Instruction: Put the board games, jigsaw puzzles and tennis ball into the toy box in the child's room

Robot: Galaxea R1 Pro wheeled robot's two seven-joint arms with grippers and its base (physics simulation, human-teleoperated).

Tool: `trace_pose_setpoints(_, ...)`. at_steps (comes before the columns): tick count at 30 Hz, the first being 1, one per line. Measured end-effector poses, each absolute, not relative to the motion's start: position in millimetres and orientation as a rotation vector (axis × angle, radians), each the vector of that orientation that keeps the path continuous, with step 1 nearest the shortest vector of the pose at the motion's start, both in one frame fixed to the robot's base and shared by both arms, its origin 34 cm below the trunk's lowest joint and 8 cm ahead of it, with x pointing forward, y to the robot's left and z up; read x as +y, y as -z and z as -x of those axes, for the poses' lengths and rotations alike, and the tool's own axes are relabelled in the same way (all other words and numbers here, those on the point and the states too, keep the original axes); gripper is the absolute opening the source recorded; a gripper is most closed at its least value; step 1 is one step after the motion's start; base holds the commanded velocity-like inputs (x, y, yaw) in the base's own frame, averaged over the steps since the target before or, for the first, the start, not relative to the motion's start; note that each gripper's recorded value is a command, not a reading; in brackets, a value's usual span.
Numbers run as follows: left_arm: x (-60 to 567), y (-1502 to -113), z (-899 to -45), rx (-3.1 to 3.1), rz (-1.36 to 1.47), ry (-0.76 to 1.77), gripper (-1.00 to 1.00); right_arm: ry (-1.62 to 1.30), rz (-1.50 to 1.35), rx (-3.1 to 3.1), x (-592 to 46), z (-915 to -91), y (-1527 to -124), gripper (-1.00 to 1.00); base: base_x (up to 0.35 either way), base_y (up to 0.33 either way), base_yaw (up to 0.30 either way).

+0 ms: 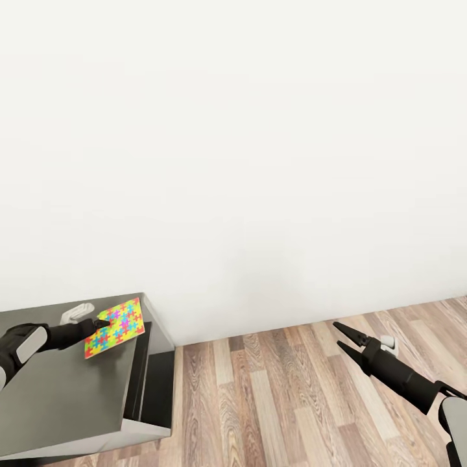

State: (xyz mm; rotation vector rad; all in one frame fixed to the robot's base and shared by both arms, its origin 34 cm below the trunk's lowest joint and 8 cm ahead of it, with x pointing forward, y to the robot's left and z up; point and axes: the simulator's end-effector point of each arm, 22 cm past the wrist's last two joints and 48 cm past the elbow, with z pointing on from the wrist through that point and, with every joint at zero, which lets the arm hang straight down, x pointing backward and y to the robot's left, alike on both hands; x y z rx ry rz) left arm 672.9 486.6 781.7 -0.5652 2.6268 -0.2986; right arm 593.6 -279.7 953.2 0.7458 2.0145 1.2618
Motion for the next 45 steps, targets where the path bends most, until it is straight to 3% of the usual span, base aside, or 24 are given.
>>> trace_pose_setpoints(45,486.6,-781.7,-673.0,2.627,0.565,0.298,1.0,-1.263,-0.744,2.016,-279.7,-593.6,-953.4,1.0,0.0,-0.01,0.0)
